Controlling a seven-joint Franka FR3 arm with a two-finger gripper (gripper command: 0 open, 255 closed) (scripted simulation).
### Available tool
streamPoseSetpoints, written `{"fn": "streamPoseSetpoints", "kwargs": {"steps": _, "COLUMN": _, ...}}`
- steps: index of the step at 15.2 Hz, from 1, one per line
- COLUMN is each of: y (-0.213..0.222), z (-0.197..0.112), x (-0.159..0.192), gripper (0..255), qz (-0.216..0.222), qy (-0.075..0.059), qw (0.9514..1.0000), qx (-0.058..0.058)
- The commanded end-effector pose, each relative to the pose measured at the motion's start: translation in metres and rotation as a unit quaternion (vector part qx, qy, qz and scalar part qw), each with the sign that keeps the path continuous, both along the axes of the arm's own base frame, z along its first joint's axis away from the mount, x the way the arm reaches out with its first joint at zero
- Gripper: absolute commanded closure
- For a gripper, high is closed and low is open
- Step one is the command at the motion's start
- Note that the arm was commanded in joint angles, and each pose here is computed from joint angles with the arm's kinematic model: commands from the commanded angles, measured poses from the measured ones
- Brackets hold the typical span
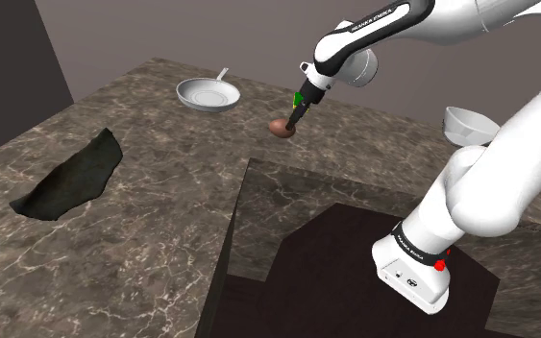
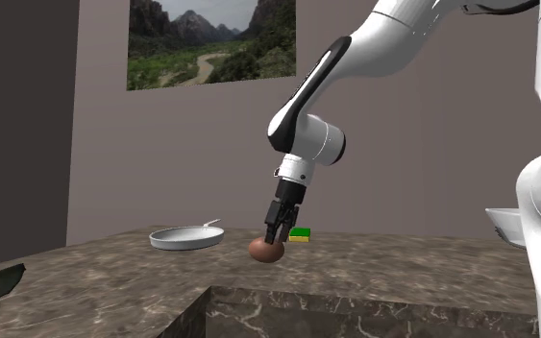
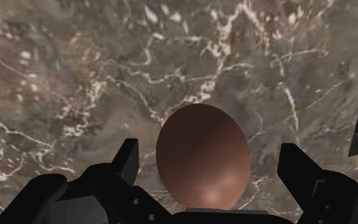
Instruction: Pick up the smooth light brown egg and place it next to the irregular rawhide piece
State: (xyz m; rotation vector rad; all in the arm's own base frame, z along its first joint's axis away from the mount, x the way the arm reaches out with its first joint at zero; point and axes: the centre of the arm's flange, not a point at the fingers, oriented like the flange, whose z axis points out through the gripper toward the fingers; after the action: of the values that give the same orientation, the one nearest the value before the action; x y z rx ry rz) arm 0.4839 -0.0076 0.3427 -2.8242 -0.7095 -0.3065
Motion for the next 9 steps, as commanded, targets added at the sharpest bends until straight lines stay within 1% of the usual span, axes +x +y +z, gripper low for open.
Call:
{"fn": "streamPoseSetpoints", "kwargs": {"steps": 1, "y": 0.002, "z": -0.011, "x": 0.003, "gripper": 0, "qz": 0.001, "qy": -0.001, "qw": 1.0000, "qx": 0.000}}
{"fn": "streamPoseSetpoints", "kwargs": {"steps": 4, "y": 0.006, "z": -0.024, "x": 0.005, "gripper": 0, "qz": 0.001, "qy": -0.001, "qw": 1.0000, "qx": 0.000}}
{"fn": "streamPoseSetpoints", "kwargs": {"steps": 9, "y": 0.006, "z": -0.024, "x": 0.005, "gripper": 0, "qz": 0.001, "qy": -0.001, "qw": 1.0000, "qx": 0.000}}
